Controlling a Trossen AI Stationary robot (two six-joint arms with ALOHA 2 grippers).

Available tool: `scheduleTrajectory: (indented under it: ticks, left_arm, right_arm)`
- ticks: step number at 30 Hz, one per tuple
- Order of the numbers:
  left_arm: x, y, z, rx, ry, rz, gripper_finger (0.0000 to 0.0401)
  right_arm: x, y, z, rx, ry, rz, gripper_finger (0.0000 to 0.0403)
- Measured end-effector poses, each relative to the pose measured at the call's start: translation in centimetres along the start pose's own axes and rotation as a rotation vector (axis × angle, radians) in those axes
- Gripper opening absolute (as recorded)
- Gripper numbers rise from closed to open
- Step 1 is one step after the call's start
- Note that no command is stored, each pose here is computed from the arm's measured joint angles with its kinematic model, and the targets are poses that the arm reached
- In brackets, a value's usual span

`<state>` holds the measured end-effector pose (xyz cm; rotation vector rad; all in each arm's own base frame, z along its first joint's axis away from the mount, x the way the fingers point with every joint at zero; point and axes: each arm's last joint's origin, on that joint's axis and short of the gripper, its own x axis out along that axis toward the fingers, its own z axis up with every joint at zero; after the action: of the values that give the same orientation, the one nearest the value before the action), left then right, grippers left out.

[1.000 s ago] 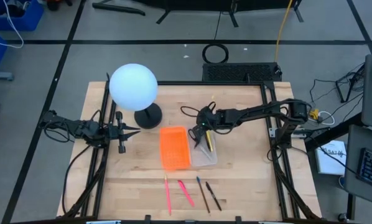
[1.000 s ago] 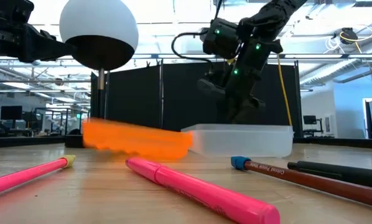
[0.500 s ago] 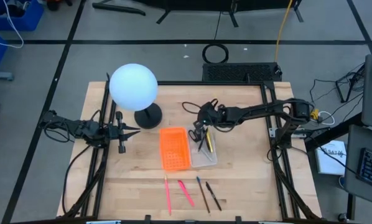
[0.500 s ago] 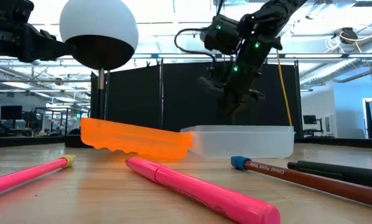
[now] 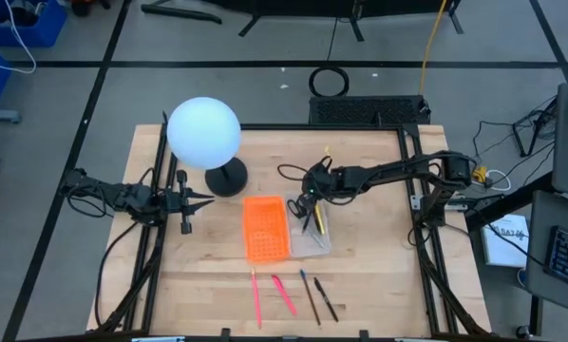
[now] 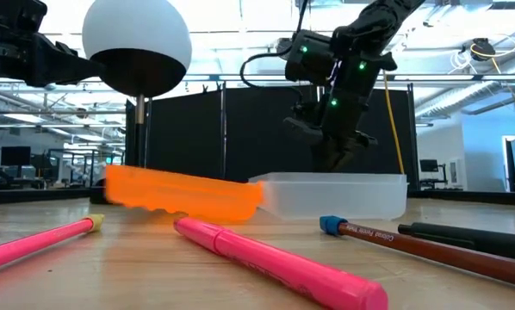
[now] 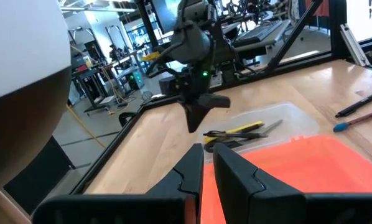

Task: Pick & place school supplies into a supply box
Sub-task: Adjust the orange bin

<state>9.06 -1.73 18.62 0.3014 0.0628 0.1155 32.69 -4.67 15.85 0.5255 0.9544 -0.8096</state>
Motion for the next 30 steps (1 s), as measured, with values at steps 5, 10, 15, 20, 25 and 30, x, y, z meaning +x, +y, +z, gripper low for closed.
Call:
scheduleTrajectory:
  ticks: [5, 10, 15, 20, 25, 30]
  left_arm:
    - [0.0, 0.0, 0.0, 0.000, -0.001, -0.001, 0.0047]
    - [0.0, 0.0, 0.0, -0.001, -0.001, -0.001, 0.0047]
    - [0.0, 0.0, 0.0, -0.003, -0.001, -0.001, 0.0047]
    - [0.0, 0.0, 0.0, -0.004, -0.001, -0.001, 0.0047]
    - [0.0, 0.0, 0.0, -0.004, 0.000, -0.001, 0.0047]
    - [0.0, 0.0, 0.0, -0.003, 0.000, -0.002, 0.0047]
  right_arm:
    - [-0.5, 1.1, -1.1, 0.002, 0.007, 0.015, 0.0000]
    - [-1.1, 1.8, -2.2, 0.018, 0.019, 0.017, 0.0000]
    - [-1.5, 2.4, -3.0, 0.027, 0.012, 0.011, 0.0000]
    - [-1.8, 2.9, -3.5, 0.010, 0.014, 0.021, 0.0000]
    - [-2.7, 2.9, -3.3, -0.061, -0.044, 0.010, 0.0000]
    - [-6.1, 2.3, -2.2, -0.036, -0.122, 0.082, 0.0000]
